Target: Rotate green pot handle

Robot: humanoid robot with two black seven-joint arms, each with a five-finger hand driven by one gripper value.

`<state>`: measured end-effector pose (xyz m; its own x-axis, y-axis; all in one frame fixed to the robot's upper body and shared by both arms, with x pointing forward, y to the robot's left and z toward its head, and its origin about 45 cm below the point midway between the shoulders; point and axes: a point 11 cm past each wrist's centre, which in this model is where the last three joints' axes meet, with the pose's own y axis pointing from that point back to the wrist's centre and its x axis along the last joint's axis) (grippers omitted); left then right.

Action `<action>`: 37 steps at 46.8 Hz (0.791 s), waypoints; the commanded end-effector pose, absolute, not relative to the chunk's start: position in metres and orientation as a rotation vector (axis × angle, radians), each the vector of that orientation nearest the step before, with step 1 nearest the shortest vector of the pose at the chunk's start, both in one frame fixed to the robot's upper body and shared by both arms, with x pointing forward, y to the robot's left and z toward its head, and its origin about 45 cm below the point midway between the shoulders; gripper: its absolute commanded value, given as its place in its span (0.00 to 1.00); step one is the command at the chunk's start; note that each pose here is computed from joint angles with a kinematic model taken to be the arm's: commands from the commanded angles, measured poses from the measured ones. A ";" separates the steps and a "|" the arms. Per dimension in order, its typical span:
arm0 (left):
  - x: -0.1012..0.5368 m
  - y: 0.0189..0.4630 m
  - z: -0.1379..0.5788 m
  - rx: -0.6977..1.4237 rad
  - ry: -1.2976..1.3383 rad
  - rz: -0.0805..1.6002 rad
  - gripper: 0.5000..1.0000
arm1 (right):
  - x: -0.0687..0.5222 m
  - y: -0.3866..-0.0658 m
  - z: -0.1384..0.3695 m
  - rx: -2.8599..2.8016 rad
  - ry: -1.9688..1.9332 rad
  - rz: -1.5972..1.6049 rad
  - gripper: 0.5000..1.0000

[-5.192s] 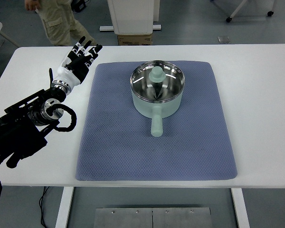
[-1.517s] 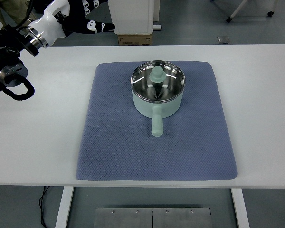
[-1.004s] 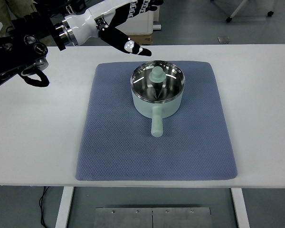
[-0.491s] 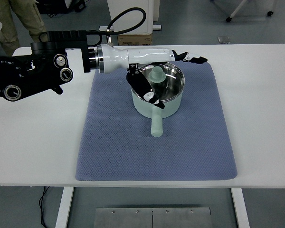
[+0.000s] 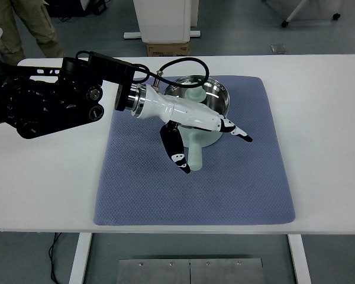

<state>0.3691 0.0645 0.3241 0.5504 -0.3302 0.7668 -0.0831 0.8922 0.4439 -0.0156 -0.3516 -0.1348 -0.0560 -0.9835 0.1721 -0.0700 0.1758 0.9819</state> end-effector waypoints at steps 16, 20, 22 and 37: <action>0.362 0.072 0.298 0.582 -1.034 -0.287 1.00 | -0.016 -0.352 -0.135 1.108 -1.378 -1.077 1.00; 0.361 0.074 0.294 0.598 -1.040 -0.305 1.00 | -0.016 -0.352 -0.135 1.108 -1.378 -1.077 1.00; 0.360 0.075 0.292 0.602 -1.040 -0.314 1.00 | -0.016 -0.352 -0.135 1.108 -1.378 -1.077 1.00; 0.354 0.075 0.284 0.639 -1.043 -0.369 1.00 | -0.016 -0.352 -0.135 1.108 -1.378 -1.077 1.00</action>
